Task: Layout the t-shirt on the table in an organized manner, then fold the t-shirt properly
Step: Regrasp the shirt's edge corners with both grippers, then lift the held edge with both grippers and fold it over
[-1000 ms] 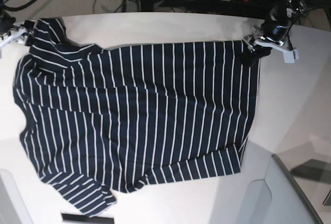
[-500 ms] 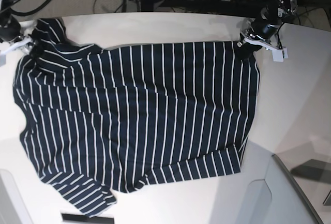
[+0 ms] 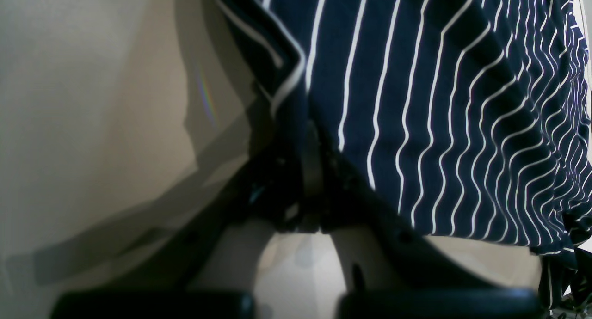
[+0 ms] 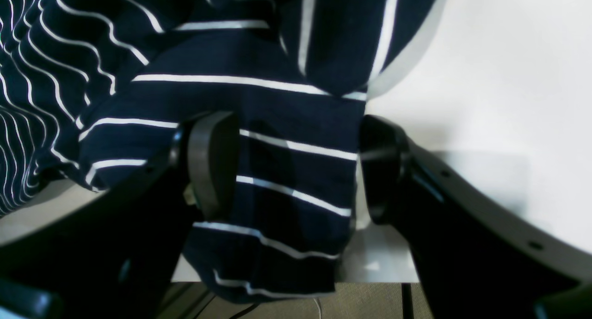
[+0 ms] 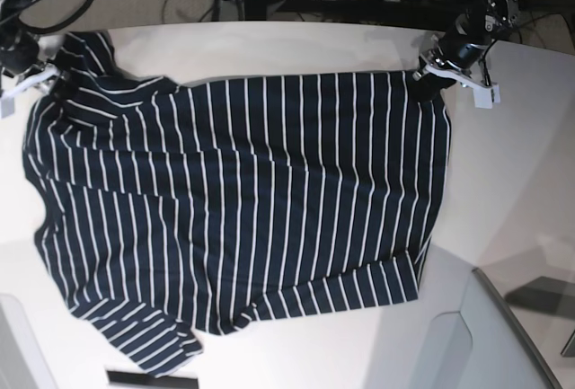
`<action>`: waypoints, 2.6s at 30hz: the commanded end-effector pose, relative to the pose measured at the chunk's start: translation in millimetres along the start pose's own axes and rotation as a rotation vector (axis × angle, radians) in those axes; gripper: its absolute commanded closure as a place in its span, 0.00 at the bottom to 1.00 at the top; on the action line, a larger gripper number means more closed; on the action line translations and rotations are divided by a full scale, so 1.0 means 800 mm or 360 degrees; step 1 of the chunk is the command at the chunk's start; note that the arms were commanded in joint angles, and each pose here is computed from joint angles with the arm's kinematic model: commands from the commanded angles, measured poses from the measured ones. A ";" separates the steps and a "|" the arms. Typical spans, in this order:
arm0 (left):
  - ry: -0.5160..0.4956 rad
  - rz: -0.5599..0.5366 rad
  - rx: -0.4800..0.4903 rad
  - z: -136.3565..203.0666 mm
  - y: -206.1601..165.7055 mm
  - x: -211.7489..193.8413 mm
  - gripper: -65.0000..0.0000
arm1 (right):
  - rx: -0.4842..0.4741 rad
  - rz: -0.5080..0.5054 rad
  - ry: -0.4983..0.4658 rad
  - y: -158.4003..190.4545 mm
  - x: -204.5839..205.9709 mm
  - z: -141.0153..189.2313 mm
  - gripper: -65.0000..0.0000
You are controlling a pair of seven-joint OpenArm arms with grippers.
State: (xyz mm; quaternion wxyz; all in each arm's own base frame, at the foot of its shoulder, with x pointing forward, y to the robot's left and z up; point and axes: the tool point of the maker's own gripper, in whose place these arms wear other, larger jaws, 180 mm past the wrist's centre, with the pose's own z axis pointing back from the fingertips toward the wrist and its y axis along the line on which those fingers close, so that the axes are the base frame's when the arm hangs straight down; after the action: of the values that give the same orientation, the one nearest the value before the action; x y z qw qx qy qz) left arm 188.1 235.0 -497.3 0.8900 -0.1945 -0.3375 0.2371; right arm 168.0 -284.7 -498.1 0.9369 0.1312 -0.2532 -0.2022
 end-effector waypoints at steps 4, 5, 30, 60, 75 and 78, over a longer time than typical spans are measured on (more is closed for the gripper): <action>0.0119 -0.0038 0.0104 0.006 0.019 -0.019 1.00 | -0.0004 0.0078 0.0308 0.011 -0.053 -0.009 0.42; 0.0119 -0.0038 0.0104 0.006 0.019 -0.019 1.00 | 0.0020 0.0078 0.0322 0.020 -0.059 -0.014 0.42; -0.0068 -0.0255 0.0151 0.057 -0.009 0.034 1.00 | -0.0329 0.0508 0.0512 0.006 -0.026 0.091 1.00; -0.0142 -0.0608 0.0145 0.055 -0.081 0.109 1.00 | -0.0228 0.1097 0.0310 0.115 0.126 0.057 0.99; -0.0058 -0.0713 0.0356 0.001 -0.069 0.148 1.00 | 0.0040 0.1111 0.0209 0.153 0.157 -0.012 0.99; -0.0043 -0.0696 0.0361 -0.008 -0.067 0.150 1.00 | 0.0060 0.1090 0.0172 0.152 0.163 -0.017 0.99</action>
State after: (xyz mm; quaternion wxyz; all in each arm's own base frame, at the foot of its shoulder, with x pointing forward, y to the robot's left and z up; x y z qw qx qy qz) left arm 277.7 252.1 -426.3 0.9398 -0.0180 -0.3316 0.0808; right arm 302.8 -225.0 -427.1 0.9647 0.0771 -0.2130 0.1345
